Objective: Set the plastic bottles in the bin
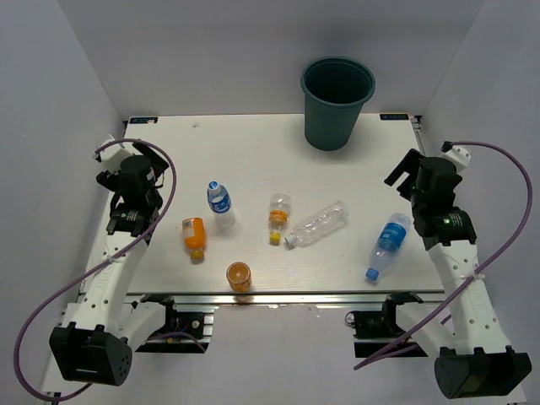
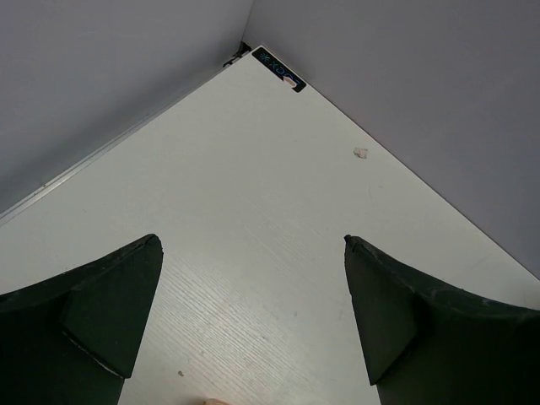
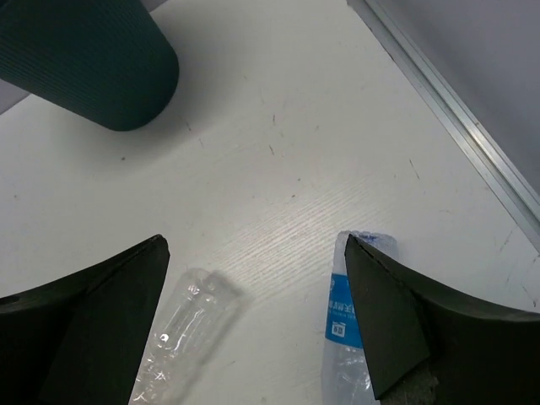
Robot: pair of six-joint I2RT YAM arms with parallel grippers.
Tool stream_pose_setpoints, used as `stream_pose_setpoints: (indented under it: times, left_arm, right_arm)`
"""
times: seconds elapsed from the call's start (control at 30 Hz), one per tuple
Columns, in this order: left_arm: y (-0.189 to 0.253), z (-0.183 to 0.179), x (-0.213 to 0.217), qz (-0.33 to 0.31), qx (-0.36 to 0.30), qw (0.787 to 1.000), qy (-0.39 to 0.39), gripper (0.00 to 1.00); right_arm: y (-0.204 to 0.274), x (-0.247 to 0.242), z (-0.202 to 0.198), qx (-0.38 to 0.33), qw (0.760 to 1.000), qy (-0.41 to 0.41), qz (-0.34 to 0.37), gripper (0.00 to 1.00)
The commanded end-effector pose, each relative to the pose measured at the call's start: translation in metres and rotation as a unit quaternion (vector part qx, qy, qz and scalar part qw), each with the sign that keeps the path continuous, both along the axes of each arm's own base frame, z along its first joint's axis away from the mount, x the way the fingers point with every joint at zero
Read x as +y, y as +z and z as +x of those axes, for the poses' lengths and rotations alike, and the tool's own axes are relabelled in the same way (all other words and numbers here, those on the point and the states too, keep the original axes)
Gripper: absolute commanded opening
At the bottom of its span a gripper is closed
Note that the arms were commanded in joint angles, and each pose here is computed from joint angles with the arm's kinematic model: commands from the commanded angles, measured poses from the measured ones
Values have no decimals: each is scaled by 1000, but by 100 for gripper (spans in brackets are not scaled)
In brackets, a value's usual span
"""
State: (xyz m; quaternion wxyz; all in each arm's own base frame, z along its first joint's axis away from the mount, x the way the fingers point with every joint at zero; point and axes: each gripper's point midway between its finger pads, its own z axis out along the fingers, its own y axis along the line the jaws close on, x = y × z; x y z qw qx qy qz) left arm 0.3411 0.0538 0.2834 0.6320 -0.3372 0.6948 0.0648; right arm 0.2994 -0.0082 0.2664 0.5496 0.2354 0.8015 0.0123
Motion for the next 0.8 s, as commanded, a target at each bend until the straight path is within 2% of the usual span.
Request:
stream_pose_setpoints:
  times: [0.0, 0.13, 0.27, 0.57, 0.77]
  left_arm:
    - [6, -4, -1, -7, -16, 1000, -2, 98]
    - [2, -3, -3, -9, -14, 1000, -7, 98]
    - [0, -5, 0, -7, -9, 1000, 4, 98]
    - [-5, -6, 1, -8, -4, 1000, 8, 98]
    - [-8, -7, 0, -12, -3, 1000, 6, 98]
  right_arm:
    - [-15, -4, -15, 53, 998, -24, 11, 89]
    - [-68, 11, -30, 122, 992, 10, 35, 89]
    - [-110, -3, -44, 187, 981, -41, 26, 89]
    - [-192, 1, -60, 268, 960, -57, 64, 89]
    - [-230, -7, -64, 310, 947, -66, 47, 89]
